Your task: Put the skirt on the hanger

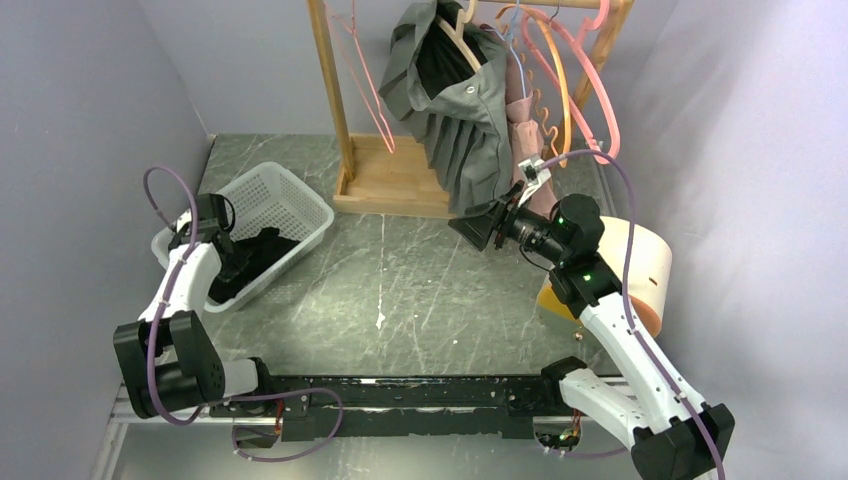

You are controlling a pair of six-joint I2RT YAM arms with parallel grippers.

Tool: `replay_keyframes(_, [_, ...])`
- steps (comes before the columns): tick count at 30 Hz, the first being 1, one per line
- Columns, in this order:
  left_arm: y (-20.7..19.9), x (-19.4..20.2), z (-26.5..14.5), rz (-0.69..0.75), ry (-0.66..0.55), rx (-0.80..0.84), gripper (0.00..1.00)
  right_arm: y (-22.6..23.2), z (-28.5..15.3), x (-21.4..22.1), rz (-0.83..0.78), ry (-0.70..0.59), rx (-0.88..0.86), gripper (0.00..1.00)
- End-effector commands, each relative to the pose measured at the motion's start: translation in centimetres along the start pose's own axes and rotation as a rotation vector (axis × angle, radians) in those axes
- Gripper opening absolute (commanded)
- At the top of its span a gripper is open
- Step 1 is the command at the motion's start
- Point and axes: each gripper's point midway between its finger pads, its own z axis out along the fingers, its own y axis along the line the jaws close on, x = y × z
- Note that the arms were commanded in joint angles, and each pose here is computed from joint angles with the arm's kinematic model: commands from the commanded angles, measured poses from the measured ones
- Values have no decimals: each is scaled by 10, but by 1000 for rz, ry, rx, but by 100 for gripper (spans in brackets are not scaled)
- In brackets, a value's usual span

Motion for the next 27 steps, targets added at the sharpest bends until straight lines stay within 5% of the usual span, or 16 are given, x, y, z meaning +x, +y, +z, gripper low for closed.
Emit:
replay_keyframes(1, [-33,-57,-38,23,-156,160,7,3,-1,-16,-16,-58,6,63])
replay_keyframes(7, [-90,-136,-177,139,-439,555,7,-1,-2,-22,-23,-77,40,63])
replay_keyframes(17, [-121,-144,-401,419,-709,1132,7,-5,4,-28,25,-89,57,63])
replay_keyframes(24, [-126,-77,-466,582,-589,1512,7,-2,4,-30,25,-84,50,65])
replay_keyframes(27, [-128,-30,-464,684,-386,1690,7,-8,2,-28,17,-91,79,68])
